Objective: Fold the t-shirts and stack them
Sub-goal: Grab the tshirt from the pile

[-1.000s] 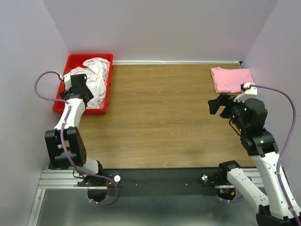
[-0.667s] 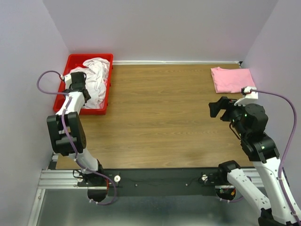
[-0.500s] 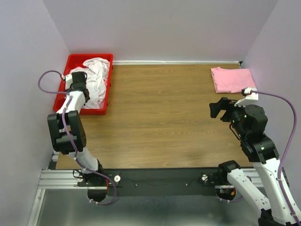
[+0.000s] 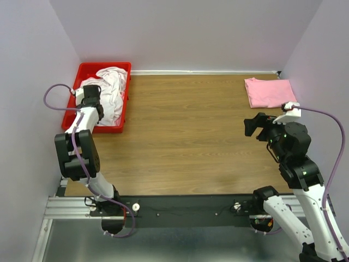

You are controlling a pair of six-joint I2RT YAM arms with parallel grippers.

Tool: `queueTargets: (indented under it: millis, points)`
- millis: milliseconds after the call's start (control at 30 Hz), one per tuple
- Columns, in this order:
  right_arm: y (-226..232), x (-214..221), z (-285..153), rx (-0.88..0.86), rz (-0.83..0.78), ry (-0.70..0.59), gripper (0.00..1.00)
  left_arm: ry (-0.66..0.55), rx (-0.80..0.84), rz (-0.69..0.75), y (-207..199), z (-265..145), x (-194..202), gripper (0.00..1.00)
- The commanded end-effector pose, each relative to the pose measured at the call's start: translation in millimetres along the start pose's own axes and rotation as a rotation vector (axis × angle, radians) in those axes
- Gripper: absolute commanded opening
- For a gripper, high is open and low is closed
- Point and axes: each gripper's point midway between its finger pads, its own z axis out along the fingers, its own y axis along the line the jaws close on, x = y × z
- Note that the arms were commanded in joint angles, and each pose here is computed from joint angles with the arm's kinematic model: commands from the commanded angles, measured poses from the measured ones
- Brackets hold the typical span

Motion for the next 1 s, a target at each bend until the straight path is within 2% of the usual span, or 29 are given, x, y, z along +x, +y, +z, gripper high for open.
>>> queueTargets:
  millis: [0,267,633,833,967]
  points:
    - [-3,-5,-1,0.016,-0.01,-0.031,1.0,-0.021,-0.025,-0.033,12,-15,-6,0.54]
    - [-6,-4,-6,0.025,-0.014,-0.051,1.0,-0.033,-0.039,-0.036,22,-31,-11,0.55]
    - [-9,-5,-13,0.036,-0.016,-0.083,1.0,0.017,-0.042,-0.026,16,-13,4,0.54]
    - [-11,-5,-13,0.045,-0.015,-0.09,1.0,0.03,-0.043,-0.009,14,-7,9,0.45]
    - [-12,-5,-13,0.048,-0.013,-0.091,1.0,0.008,-0.049,-0.014,16,-11,2,0.23]
